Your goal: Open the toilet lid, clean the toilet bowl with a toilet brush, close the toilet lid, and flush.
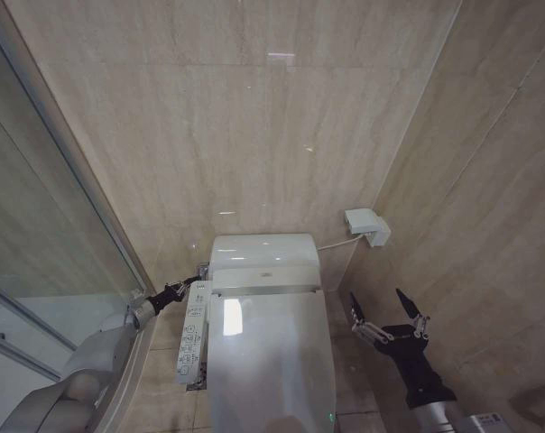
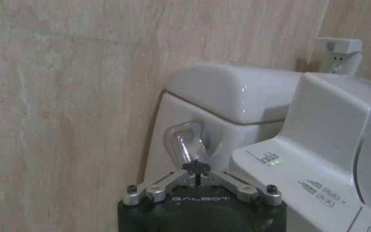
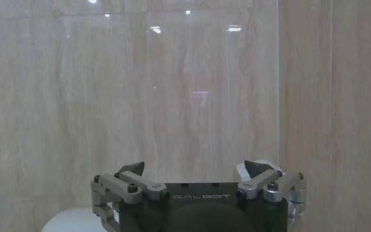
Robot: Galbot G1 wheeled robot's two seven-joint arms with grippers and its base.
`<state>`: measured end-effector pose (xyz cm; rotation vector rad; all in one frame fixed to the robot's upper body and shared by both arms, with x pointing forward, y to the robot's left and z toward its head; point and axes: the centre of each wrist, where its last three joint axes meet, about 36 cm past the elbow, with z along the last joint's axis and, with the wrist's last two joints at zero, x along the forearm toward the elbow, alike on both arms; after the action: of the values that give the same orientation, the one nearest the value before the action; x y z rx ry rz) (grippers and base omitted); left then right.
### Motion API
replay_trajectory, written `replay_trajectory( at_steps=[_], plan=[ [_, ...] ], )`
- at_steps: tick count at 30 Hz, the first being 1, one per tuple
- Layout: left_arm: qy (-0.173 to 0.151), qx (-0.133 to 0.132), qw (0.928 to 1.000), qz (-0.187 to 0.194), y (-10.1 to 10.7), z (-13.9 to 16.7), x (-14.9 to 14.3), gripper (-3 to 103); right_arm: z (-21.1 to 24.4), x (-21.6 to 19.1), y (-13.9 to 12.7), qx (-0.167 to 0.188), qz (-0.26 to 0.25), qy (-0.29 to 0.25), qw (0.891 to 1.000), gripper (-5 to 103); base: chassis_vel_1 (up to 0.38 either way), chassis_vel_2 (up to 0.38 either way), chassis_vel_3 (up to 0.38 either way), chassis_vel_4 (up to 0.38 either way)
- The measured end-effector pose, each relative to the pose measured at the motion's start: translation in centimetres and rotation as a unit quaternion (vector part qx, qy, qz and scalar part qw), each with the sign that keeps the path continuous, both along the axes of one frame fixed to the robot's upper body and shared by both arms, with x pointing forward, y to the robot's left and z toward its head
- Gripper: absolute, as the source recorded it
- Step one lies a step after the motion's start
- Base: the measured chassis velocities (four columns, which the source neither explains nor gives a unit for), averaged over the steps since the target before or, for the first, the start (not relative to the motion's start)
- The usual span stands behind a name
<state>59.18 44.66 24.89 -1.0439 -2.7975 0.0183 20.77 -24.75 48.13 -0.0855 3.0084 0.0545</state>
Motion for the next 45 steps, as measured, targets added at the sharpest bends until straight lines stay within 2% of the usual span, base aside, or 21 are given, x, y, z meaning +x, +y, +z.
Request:
replay_trajectory(
  at_steps=[13,17,20,22,24,25,26,28,29,30,32,33,34,36,37,38,39,41,42,44,45],
  plan=[
    [0.01,-0.012,0.9998,0.013,-0.6,-1.3,-1.0,0,0.0,0.0,0.0,0.0,0.0,0.0,1.0,100,0.0,0.0,0.0,0.0],
    [0.001,-0.024,0.9988,0.042,-0.3,-1.9,-1.9,0,0.0,0.0,0.0,0.0,0.0,0.0,1.0,100,0.0,0.0,0.0,0.0],
    [-0.009,-0.032,0.9976,0.061,0.3,-2.3,-3.0,0,0.0,0.0,0.0,0.0,0.0,0.0,1.0,100,0.0,0.0,0.0,0.0],
    [-0.029,-0.041,0.9953,0.083,0.6,-2.3,-4.0,0,0.0,0.0,0.0,0.0,0.0,0.0,1.0,100,0.0,0.0,0.0,0.0],
    [-0.061,-0.038,0.9906,0.117,0.5,-1.8,-4.4,0,0.0,0.0,0.0,0.0,0.0,0.0,1.0,100,0.0,0.0,0.0,0.0],
    [-0.061,-0.038,0.9906,0.117,0.5,-1.8,-4.4,0,0.0,0.0,0.0,0.0,0.0,0.0,1.0,100,0.0,0.0,0.0,0.0],
    [-0.078,-0.036,0.9872,0.135,0.2,-1.3,-4.5,0,0.0,0.0,0.0,0.0,0.0,0.0,1.0,100,0.0,0.0,0.0,0.0],
    [-0.115,-0.042,0.9743,0.189,-0.9,0.2,-5.1,0,0.0,0.0,0.0,0.0,0.0,0.0,1.0,100,0.0,0.0,0.0,0.0],
    [-0.115,-0.042,0.9743,0.189,-0.9,0.2,-5.1,0,0.0,0.0,0.0,0.0,0.0,0.0,1.0,100,0.0,0.0,0.0,0.0],
    [-0.124,-0.044,0.9708,0.201,-1.2,0.6,-5.4,0,0.0,0.0,0.0,0.0,0.0,0.0,1.0,100,0.0,0.0,0.0,0.0],
    [-0.141,-0.033,0.9599,0.24,-2.0,2.0,-6.5,0,0.0,0.0,0.0,0.0,0.0,0.0,1.0,100,0.0,0.0,0.0,0.0],
    [-0.141,-0.033,0.9599,0.24,-2.0,2.0,-6.5,0,0.0,0.0,0.0,0.0,0.0,0.0,1.0,100,0.0,0.0,0.0,0.0],
    [-0.143,-0.033,0.9562,0.253,-2.3,2.5,-6.8,0,0.0,0.0,0.0,0.0,0.0,0.0,1.0,100,0.0,0.0,0.0,0.0],
    [-0.149,-0.037,0.9398,0.305,-3.9,5.0,-7.6,0,0.0,0.0,0.0,0.0,0.0,0.0,1.0,100,0.0,0.0,0.0,0.0],
    [-0.149,-0.037,0.9398,0.305,-3.9,5.0,-7.6,0,0.0,0.0,0.0,0.0,0.0,0.0,1.0,100,0.0,0.0,0.0,0.0],
    [-0.149,-0.039,0.9363,0.315,-4.3,5.4,-7.8,0,0.0,0.0,0.0,0.0,0.0,0.0,1.0,100,0.0,0.0,0.0,0.0],
    [-0.147,-0.045,0.9268,0.343,-5.4,7.0,-8.2,0,0.0,0.0,0.0,0.0,0.0,0.0,1.0,100,0.0,0.0,0.0,0.0],
    [-0.143,-0.053,0.9176,0.367,-6.9,8.9,-9.0,0,0.0,0.0,0.0,0.0,0.0,0.0,1.0,100,0.0,0.0,0.0,0.0],
    [-0.143,-0.053,0.9176,0.367,-6.9,8.9,-9.0,0,0.0,0.0,0.0,0.0,0.0,0.0,1.0,100,0.0,0.0,0.0,0.0],
    [-0.137,-0.063,0.9103,0.386,-8.7,11.0,-10.5,0,0.0,0.0,0.0,0.0,0.0,0.0,1.0,100,0.0,0.0,0.0,0.0],
    [-0.137,-0.063,0.9103,0.386,-8.7,11.0,-10.5,0,0.0,0.0,0.0,0.0,0.0,0.0,1.0,100,0.0,0.0,0.0,0.0]
  ],
)
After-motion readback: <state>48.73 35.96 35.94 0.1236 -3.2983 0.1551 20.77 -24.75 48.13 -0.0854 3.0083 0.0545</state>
